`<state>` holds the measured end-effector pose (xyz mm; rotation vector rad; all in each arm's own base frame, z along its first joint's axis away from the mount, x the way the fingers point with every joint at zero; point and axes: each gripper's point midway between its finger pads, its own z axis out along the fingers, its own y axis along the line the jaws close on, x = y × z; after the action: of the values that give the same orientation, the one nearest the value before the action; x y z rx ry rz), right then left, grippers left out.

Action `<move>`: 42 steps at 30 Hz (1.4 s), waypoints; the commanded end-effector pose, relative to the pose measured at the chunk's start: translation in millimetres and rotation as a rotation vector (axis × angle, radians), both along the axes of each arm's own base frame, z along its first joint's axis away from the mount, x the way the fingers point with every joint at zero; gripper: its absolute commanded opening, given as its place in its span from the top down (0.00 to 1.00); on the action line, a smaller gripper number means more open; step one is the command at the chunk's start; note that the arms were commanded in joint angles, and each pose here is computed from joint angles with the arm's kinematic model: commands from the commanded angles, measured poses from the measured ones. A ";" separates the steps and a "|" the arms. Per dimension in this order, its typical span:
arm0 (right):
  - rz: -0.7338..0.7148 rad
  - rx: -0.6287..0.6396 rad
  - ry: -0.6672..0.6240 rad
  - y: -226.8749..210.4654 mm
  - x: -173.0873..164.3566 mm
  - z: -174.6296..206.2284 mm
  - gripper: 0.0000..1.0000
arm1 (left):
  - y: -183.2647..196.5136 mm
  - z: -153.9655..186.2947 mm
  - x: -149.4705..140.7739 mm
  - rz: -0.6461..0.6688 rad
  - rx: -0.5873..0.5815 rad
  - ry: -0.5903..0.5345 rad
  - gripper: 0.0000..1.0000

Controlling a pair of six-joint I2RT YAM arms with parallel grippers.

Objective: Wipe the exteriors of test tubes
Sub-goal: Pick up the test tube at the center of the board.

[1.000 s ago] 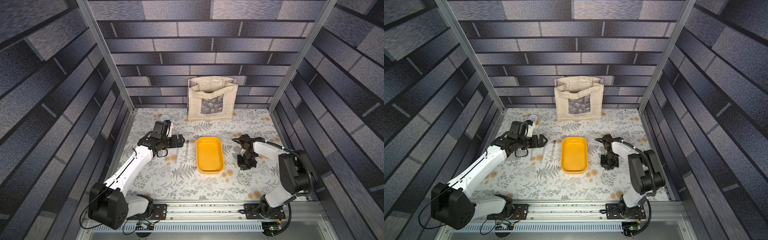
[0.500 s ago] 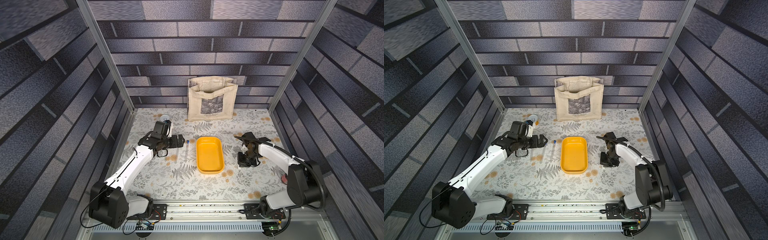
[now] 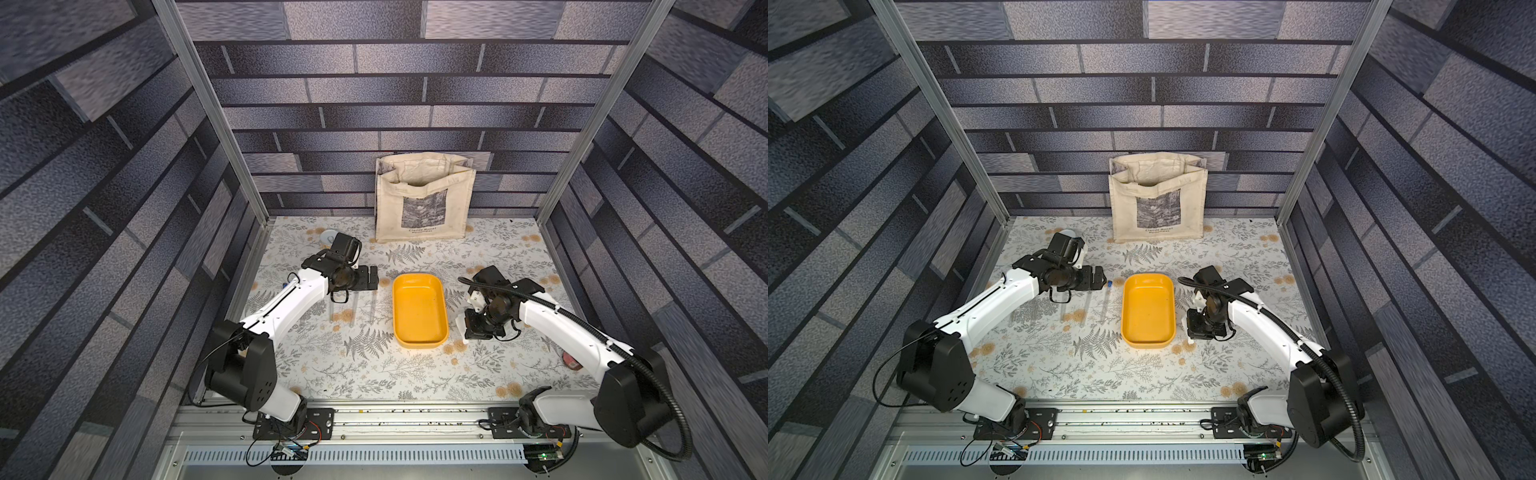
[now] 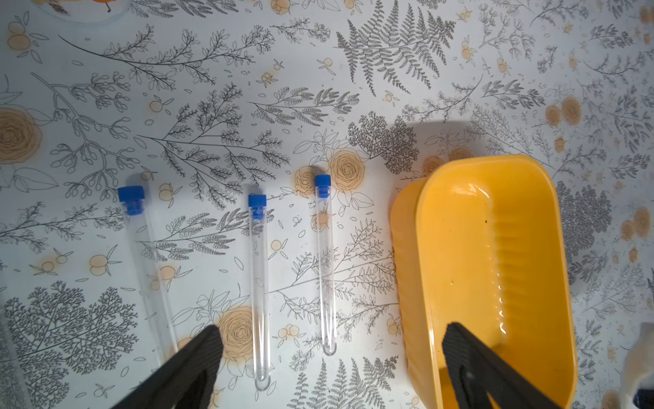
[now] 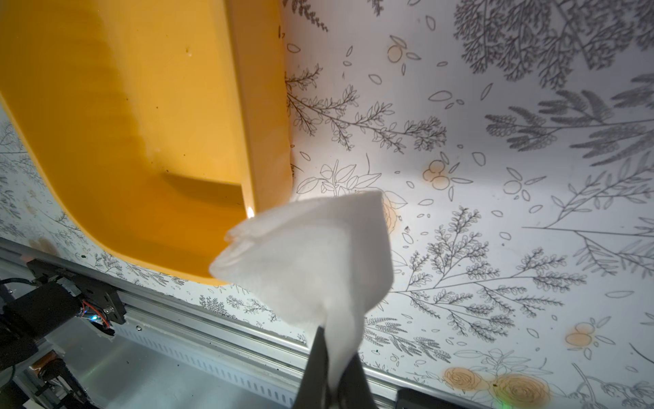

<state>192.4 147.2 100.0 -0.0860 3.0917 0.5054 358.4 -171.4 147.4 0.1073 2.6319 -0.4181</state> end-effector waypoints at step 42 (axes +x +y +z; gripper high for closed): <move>0.047 -0.010 -0.053 -16.7 -27.4 14.5 1.00 | -31.0 -103.8 64.0 -0.014 0.290 0.283 0.52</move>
<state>172.0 132.7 115.9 -0.1538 3.0377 0.4850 421.3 -203.8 41.0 0.1735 2.9360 -0.0436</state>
